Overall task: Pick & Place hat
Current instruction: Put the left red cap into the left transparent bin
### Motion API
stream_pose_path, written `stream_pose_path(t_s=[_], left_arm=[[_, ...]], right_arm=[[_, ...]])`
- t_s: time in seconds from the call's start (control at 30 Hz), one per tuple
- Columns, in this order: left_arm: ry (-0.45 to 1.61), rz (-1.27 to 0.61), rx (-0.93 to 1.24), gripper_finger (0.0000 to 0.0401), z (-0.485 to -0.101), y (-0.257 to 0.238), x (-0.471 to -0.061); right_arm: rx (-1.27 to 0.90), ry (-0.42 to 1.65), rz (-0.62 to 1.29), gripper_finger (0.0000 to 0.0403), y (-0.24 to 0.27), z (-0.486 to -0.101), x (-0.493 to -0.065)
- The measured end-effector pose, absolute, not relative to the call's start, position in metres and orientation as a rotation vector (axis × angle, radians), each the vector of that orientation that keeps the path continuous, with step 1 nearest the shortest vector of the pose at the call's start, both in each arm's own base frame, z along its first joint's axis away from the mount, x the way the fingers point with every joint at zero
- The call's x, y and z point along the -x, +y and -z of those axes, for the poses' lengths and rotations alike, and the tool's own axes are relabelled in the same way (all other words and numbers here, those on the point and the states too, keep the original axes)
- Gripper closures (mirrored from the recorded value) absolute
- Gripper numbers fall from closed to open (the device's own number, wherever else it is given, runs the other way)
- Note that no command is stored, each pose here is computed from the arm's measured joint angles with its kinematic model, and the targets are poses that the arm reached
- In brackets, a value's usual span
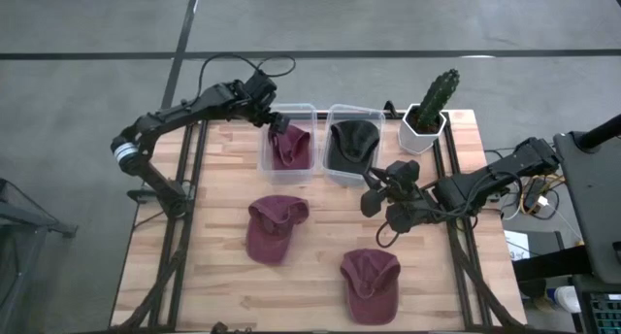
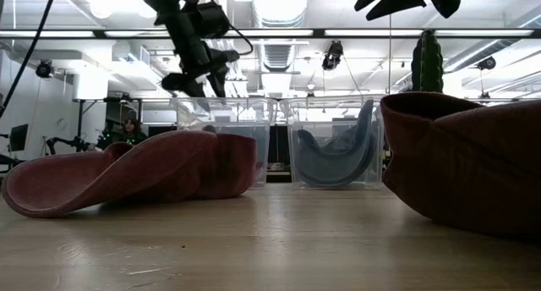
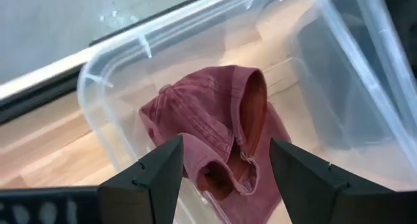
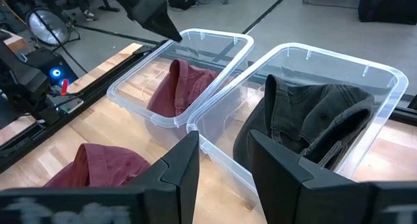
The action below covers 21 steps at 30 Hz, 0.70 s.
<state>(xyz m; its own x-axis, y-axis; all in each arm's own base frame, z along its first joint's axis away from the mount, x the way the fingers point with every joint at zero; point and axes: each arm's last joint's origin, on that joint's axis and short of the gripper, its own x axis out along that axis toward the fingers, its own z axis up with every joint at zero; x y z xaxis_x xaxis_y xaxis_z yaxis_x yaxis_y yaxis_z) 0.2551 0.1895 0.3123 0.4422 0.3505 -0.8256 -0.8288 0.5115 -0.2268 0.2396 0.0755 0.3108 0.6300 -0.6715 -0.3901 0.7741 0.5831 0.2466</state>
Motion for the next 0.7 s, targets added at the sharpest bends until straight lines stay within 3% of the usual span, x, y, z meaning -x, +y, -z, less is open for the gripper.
stream_pose_path(t_s=[0.37,0.7], left_arm=[[0.985,-0.835,0.680,0.0181,-0.357,0.135,-0.223],[0.951,-0.882,0.787,0.0181,-0.348,0.066,-0.188]], right_arm=[[-0.431,0.291,0.835,0.0280,0.076,-0.310,-0.240],[-0.437,0.315,0.818,0.0280,0.077,-0.309,-0.240]])
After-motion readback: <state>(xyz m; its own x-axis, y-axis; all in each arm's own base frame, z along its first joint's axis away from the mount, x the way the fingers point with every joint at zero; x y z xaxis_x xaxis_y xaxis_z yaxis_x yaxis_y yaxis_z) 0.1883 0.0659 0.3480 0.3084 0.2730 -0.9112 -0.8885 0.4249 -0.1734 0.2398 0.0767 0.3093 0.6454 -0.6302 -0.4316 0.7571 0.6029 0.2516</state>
